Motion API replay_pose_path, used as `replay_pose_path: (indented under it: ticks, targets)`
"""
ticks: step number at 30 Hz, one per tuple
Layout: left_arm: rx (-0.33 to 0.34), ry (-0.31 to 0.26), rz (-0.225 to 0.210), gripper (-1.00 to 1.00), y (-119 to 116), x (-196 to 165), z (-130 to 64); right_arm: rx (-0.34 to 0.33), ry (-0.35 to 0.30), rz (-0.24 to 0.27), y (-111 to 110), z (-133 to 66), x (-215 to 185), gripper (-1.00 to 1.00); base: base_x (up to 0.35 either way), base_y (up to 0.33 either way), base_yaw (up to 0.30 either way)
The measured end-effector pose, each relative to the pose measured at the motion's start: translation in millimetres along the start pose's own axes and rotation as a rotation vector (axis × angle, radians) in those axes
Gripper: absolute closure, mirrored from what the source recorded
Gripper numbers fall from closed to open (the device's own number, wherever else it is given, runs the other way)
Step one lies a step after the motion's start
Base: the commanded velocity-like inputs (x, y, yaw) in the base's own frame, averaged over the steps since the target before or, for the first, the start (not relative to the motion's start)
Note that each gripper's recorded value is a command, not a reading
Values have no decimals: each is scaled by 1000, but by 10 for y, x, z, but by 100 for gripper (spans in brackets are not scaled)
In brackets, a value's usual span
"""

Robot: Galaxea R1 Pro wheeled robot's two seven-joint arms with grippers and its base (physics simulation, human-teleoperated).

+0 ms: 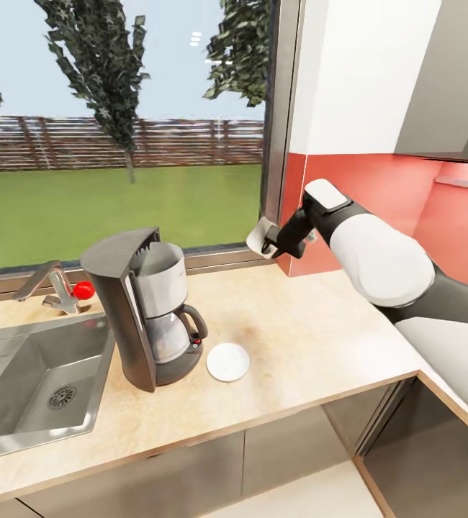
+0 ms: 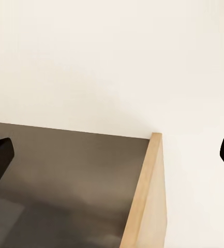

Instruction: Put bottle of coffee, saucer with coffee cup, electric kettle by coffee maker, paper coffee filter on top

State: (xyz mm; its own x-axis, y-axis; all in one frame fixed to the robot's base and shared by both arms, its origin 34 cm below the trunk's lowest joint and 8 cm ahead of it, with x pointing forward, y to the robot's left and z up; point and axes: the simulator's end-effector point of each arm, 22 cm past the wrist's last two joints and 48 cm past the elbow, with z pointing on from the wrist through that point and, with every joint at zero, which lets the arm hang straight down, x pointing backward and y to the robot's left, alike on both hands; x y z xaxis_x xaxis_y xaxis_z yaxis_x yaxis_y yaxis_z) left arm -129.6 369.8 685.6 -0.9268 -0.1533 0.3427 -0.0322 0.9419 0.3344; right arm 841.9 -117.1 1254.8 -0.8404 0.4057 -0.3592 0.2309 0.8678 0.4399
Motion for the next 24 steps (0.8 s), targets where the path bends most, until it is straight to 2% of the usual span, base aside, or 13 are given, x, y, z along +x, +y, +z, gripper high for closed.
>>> replay_pose_path:
  ticks: [2, 3, 4, 19, 24]
  targets:
    - [0, -2, -1, -100, -1, -6, 1, -8, 12, 8, 23, -3, 33, 100, 0, 0, 0]
    - [0, -3, -1, -100, -2, -10, 2, -134, 219, 196, 276, -48, 442, 100, 0, 0, 0]
    - [1, -4, -2, -100, -3, -15, 3, -243, 280, 255, 533, -136, 526, 100, 0, 0, 0]
    - [3, -25, -11, -100, -21, -100, 23, -252, 265, 242, 588, -300, 530, 100, 5, 1, 0]
    - [4, -32, -13, -100, -27, -128, 30, -256, 259, 238, 606, -357, 532, 100, 130, 135, 0]
